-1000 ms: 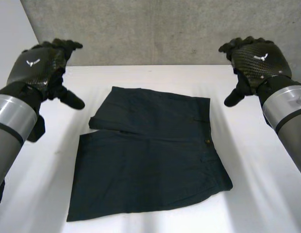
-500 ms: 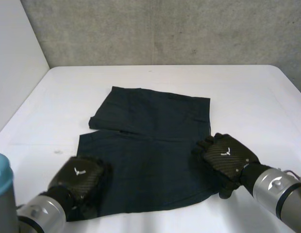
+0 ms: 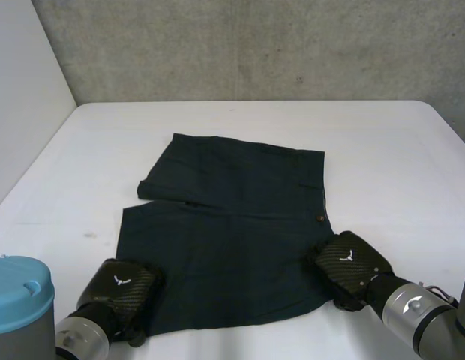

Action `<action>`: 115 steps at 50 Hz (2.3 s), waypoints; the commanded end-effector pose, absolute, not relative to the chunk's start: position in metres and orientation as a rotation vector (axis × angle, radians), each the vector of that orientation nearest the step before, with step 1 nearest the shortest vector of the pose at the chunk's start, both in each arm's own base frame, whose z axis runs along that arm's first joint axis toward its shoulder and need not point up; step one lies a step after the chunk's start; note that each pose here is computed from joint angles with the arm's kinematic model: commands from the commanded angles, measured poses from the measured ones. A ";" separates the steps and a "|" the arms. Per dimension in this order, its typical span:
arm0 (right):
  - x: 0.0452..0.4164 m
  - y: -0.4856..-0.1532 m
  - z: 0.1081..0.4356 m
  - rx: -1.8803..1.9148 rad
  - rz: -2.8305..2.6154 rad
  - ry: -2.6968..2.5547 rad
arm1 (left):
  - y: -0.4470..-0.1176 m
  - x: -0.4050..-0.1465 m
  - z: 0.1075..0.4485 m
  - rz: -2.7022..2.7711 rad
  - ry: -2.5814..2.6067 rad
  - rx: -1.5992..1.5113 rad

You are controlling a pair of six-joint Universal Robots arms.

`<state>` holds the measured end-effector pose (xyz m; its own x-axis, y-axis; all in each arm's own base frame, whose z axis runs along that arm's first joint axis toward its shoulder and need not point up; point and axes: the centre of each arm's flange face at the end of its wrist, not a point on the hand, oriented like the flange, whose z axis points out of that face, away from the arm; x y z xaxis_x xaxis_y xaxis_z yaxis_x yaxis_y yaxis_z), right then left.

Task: Fold the shorts.

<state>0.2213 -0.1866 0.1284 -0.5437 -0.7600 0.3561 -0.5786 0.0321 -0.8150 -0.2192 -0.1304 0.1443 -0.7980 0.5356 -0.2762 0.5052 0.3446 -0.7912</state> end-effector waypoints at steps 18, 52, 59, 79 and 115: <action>0.225 -0.195 0.127 -1.369 -1.536 2.116 | -0.125 -0.216 0.139 1.448 -2.568 -1.000; 0.226 -0.209 0.137 -1.120 -1.518 2.172 | -0.136 -0.218 0.129 1.473 -2.573 -1.039; 0.225 -0.210 0.137 -1.115 -1.520 2.176 | -0.135 -0.217 0.126 1.459 -2.581 -1.044; 0.223 -0.210 0.146 -1.119 -1.519 2.225 | -0.146 -0.216 0.179 1.783 -2.486 -0.977; 0.209 -0.217 0.225 -1.451 -1.336 2.324 | -0.160 -0.239 0.251 1.869 -2.258 -1.208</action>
<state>0.1983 -0.1692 0.2504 -0.5067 -0.7841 0.3583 -0.7127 0.1472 -0.6858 -0.2069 -0.1029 0.2692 -0.6928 0.5606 -0.4537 0.5807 0.0607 -0.8118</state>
